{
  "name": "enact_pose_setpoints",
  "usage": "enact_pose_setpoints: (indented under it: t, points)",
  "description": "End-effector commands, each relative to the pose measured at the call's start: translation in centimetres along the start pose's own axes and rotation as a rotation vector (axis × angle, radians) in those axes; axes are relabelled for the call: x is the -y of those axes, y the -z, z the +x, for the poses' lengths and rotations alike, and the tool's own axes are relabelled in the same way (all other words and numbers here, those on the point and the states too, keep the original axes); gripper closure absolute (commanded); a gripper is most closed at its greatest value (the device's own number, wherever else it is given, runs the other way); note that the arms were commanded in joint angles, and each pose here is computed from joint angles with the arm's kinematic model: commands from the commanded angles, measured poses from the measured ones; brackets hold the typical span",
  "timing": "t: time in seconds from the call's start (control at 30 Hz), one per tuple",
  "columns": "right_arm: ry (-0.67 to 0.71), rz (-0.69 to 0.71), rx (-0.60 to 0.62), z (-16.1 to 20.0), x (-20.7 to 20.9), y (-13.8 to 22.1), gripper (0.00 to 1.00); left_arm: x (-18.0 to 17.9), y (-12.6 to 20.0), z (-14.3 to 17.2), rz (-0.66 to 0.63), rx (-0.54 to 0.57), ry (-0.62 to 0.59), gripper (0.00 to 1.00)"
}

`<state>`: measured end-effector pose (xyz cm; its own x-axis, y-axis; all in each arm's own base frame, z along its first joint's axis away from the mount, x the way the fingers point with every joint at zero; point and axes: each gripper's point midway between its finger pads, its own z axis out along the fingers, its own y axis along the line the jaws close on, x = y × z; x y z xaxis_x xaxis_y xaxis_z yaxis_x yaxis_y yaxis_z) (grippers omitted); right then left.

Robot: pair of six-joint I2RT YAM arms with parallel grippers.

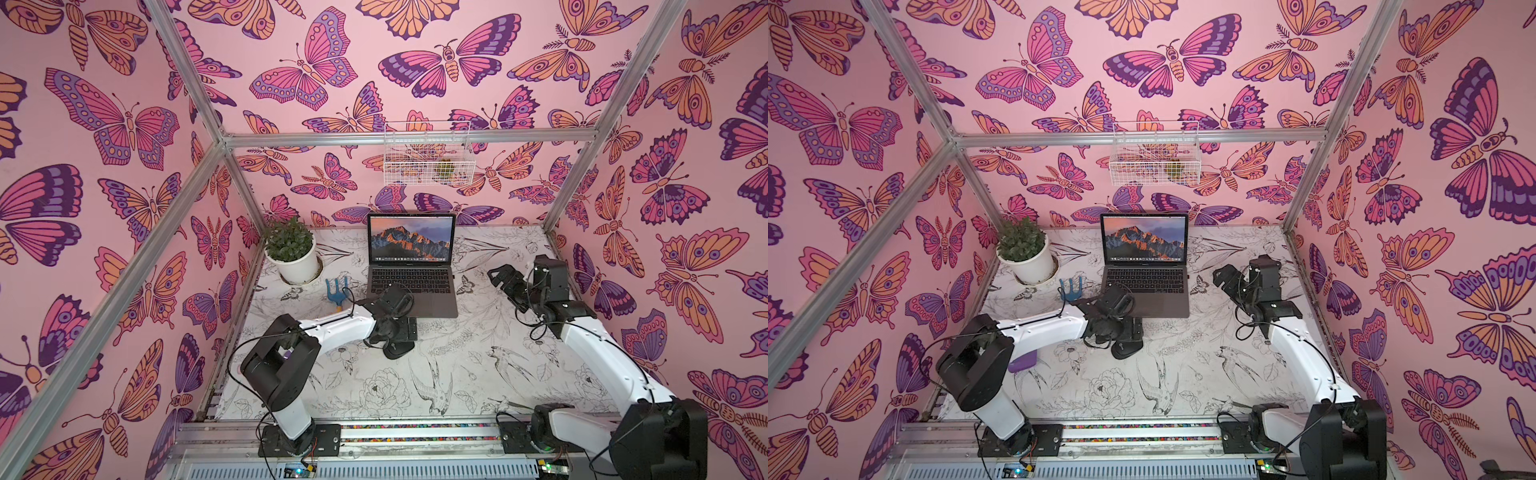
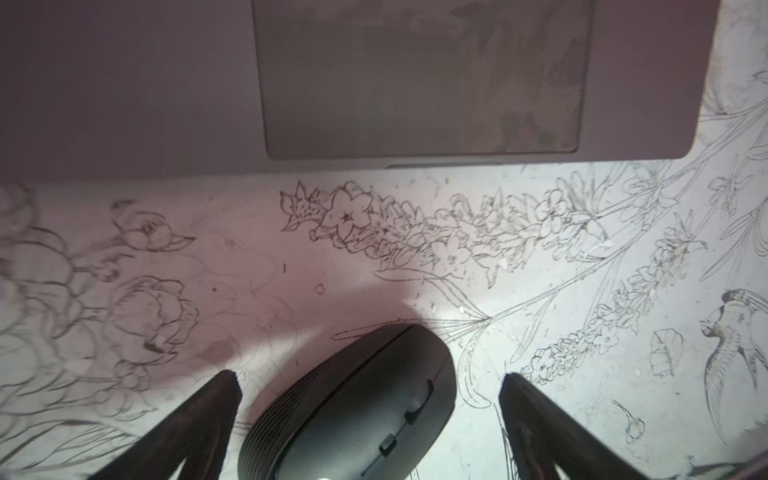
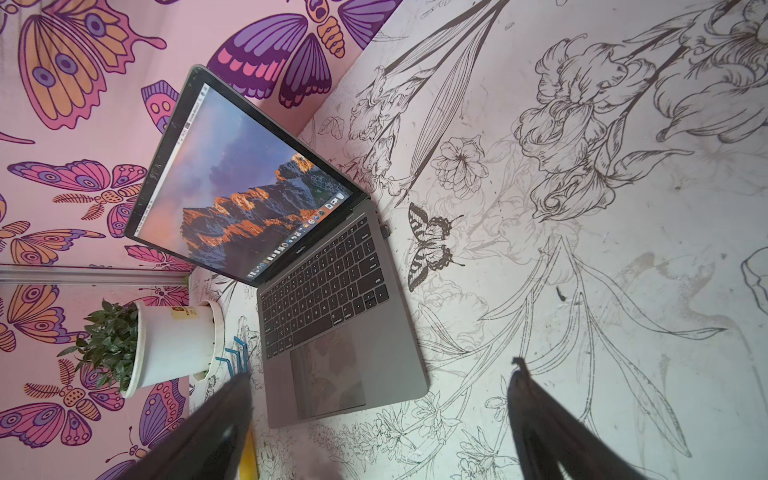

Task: Insert the wireless mouse receiver into the laptop
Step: Place the mouse at the center of the board, then adjust the mouse at the center of the board.

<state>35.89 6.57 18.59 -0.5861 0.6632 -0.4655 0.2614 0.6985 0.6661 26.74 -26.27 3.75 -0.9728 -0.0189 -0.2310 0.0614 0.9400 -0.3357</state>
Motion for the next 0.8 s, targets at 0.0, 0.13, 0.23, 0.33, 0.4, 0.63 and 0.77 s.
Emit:
enact_pose_setpoints:
  t: [0.0,0.13,0.23,0.33,0.4,0.63,0.77]
  points:
    - [-0.002,-0.022,0.01,-0.8,-0.9,0.6,0.05,2.2,0.1,1.2,0.162,-0.055,0.017,0.0]
    - [0.002,-0.028,-0.018,-0.2,-0.9,0.3,0.04,2.4,0.5,3.0,0.202,-0.111,0.046,0.0]
    - [0.013,-0.018,-0.054,0.6,-0.5,0.0,0.03,2.7,0.6,5.0,0.229,-0.187,0.071,0.0]
    - [0.036,0.004,-0.077,1.4,-0.1,-0.2,0.02,3.3,0.9,6.5,0.255,-0.251,0.072,0.0]
    - [0.062,0.017,-0.095,1.9,0.1,-0.3,0.01,4.2,1.0,7.1,0.287,-0.282,0.056,0.0]
    - [0.155,0.076,-0.194,5.0,0.7,-1.1,0.01,9.5,0.5,7.3,0.499,-0.363,-0.033,0.0]
    - [0.205,0.101,-0.226,6.4,0.8,-1.3,0.01,10.5,-0.3,7.2,0.523,-0.378,-0.044,0.0]
